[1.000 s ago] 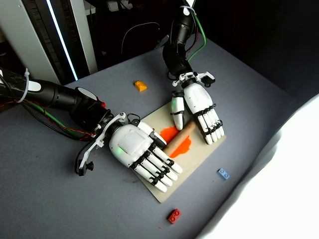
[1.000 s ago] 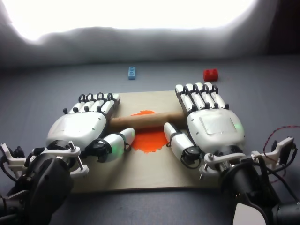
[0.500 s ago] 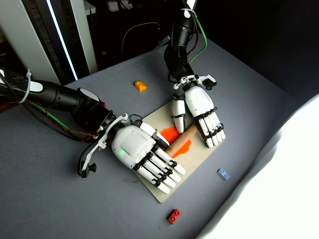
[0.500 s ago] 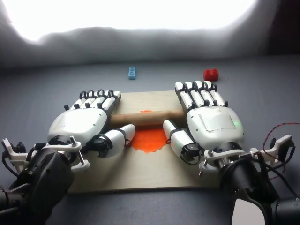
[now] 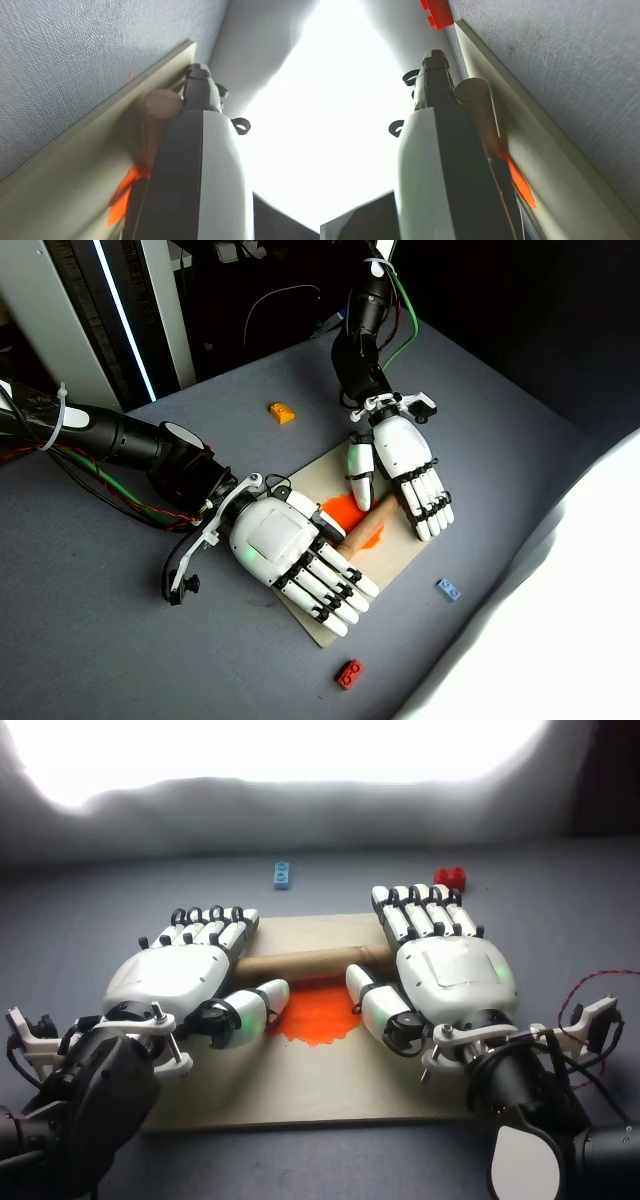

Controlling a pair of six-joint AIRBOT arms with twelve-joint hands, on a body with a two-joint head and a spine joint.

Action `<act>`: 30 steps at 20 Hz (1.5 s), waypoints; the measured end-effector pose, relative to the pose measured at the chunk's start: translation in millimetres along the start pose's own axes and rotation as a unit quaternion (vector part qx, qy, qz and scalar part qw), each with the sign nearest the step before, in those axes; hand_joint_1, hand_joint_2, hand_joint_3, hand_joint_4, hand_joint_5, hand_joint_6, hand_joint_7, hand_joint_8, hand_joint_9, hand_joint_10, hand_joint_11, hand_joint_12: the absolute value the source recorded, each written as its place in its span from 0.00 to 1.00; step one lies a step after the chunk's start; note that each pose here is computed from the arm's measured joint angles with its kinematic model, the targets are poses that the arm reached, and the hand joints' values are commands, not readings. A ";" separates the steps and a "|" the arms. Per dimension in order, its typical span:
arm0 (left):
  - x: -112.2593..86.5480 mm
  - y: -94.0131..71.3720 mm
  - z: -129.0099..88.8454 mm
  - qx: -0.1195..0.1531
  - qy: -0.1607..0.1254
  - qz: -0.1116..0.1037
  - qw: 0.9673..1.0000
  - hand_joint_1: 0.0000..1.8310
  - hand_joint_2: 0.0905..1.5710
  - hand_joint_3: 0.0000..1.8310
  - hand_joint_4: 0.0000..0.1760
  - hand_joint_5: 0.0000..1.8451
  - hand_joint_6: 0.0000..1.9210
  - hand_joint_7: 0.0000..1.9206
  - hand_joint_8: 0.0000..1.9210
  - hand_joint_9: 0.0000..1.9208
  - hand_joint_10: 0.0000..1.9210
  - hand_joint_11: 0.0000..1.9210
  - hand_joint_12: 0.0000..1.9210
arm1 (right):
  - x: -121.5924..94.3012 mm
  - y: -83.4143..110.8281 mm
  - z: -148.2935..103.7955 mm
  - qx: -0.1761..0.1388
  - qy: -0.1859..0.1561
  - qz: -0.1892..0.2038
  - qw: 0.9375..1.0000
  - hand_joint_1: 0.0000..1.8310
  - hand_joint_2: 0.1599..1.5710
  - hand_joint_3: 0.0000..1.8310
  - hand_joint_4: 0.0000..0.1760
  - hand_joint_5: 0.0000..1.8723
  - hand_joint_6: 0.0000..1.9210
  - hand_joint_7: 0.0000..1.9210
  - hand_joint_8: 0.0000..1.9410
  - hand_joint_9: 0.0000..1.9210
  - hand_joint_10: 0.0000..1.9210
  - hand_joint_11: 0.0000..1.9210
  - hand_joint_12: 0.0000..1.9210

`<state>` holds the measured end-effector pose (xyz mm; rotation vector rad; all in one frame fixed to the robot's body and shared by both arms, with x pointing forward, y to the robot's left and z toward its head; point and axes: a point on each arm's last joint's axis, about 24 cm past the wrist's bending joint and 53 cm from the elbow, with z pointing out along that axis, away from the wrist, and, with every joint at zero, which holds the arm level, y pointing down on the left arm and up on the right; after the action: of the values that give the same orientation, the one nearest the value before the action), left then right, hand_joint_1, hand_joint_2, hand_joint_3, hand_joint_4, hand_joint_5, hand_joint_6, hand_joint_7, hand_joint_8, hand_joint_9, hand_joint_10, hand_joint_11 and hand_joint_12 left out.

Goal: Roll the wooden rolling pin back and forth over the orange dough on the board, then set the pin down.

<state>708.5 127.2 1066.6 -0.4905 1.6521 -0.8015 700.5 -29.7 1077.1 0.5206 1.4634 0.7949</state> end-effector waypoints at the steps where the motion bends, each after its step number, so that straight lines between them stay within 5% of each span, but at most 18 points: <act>1: -1.3 0.4 1.0 0.000 -0.001 0.001 1.000 0.00 0.90 0.00 0.00 0.00 0.00 0.00 0.00 0.00 0.00 0.00 0.00 | -0.6 -0.9 1.2 0.000 -0.001 -0.001 1.000 0.00 0.91 0.00 0.00 0.02 0.00 0.02 0.00 0.00 0.00 0.00 0.00; 22: -1.1 -6.8 19.2 0.003 0.003 -0.003 1.000 0.00 0.90 0.00 0.00 0.00 0.00 0.00 0.00 0.00 0.00 0.00 0.00 | -3.3 -1.4 16.4 0.001 0.007 0.011 1.000 0.00 0.90 0.00 0.00 0.02 0.00 0.01 0.00 0.00 0.00 0.00 0.00; 30: -4.6 -5.5 24.3 0.002 0.004 -0.024 1.000 0.00 0.91 0.00 0.00 0.00 0.00 0.00 0.00 0.00 0.00 0.00 0.00 | -4.2 -2.4 18.2 0.001 0.008 0.011 1.000 0.00 0.90 0.00 0.00 0.01 0.00 0.00 0.00 0.00 0.00 0.00 0.00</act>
<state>732.5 120.8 1071.6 -0.5256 1.6511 -0.8426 719.1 -31.5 1079.3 0.5337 1.4743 0.8173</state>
